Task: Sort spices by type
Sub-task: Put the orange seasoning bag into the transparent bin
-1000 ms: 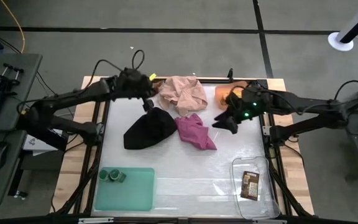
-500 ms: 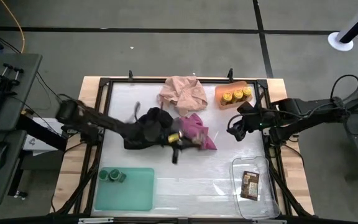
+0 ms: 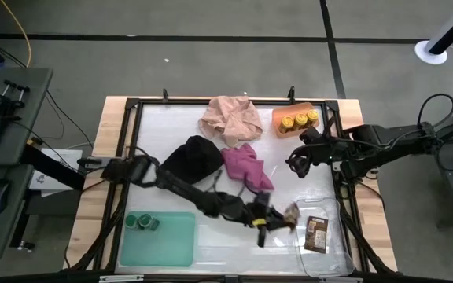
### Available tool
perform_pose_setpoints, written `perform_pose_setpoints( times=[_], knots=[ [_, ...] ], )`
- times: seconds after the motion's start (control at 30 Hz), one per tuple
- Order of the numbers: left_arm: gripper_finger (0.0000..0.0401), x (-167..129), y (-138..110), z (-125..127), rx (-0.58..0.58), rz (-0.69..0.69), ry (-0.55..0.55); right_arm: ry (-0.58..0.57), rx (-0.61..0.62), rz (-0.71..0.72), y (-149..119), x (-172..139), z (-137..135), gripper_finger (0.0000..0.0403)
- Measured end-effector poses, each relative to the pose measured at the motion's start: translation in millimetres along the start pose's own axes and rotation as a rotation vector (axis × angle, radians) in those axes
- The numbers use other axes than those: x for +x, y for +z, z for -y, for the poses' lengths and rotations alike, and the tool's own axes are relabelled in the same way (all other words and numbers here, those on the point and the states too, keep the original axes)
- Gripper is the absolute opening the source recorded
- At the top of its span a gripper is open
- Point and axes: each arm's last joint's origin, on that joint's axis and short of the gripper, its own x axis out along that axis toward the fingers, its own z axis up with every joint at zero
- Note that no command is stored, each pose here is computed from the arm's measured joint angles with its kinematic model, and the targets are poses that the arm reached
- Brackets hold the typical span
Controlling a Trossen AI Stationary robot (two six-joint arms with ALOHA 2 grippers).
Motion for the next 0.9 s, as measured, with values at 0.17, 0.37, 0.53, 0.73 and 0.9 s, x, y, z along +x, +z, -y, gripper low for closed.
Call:
perform_pose_setpoints(
  times=[0.17,0.37,0.53,0.73,0.9],
  knots=[
    [0.0,32,-13,2,-0.024,-0.032,-0.048,0.154,-0.016,-0.219,-12,-6,-5,0.0248],
    [0.0,48,-21,-10,-0.005,-0.098,-0.006,0.243,-0.024,-0.408,-45,-24,-18,0.022],
    [0.0,49,-27,-28,0.011,-0.169,0.067,0.223,0.008,-0.51,-79,-42,-25,0.0146],
    [0.0,49,-25,-42,0.012,-0.216,0.111,0.188,0.039,-0.512,-117,-55,-36,0.0015],
    [0.0,50,-20,-48,-0.018,-0.225,0.105,0.139,0.034,-0.475,-139,-43,-53,0.0007]
  ],
)
